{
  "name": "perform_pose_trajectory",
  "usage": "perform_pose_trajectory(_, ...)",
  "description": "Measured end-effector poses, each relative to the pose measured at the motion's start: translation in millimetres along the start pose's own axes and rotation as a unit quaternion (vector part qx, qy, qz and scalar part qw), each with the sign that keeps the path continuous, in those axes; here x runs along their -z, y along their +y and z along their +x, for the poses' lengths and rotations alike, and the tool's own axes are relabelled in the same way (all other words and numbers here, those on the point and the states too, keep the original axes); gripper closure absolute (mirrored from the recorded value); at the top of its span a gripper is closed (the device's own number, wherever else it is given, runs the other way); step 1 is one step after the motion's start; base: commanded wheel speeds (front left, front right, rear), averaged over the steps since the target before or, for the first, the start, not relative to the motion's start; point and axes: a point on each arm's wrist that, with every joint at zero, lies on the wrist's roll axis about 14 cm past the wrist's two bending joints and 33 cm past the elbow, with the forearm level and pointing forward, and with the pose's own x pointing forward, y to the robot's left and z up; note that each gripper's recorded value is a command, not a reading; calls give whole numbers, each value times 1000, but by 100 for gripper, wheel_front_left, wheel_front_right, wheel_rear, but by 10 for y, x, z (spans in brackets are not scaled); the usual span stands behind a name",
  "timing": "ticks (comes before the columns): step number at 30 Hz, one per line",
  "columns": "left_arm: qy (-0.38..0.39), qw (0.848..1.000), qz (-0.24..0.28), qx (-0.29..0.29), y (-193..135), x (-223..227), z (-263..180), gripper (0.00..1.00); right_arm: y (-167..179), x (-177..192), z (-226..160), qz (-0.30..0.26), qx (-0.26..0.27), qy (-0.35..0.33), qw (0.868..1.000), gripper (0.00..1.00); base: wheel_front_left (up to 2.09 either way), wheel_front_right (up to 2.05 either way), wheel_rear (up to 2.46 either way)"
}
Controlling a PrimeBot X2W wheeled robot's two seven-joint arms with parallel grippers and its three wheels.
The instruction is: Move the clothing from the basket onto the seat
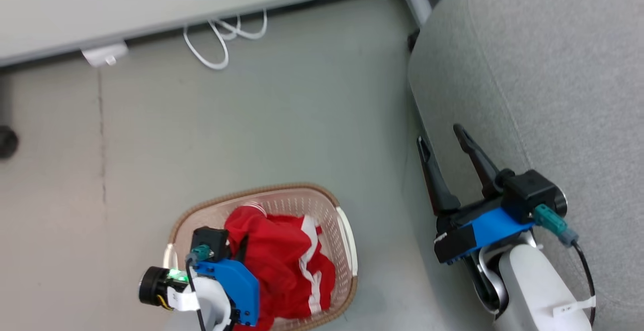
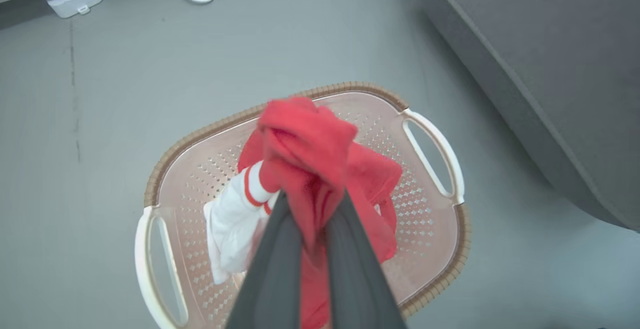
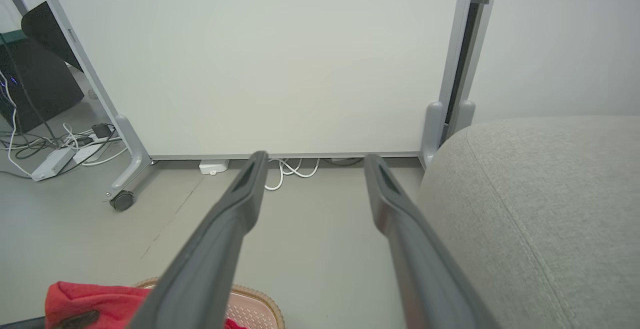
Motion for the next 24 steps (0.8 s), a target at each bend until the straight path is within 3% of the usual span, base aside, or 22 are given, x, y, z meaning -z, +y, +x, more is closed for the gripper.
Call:
perform_pose_trajectory(11, -141, 987, 63, 41, -472, -840, -521, 100, 260, -356, -456, -1, -18, -28, 999, 0, 0, 0, 0)
perform_pose_trajectory(24, -297, 946, 99, 80, -888, -2008, -1061, 100, 497, -562, -665, -5, -45, -46, 998, 0, 0, 0, 0)
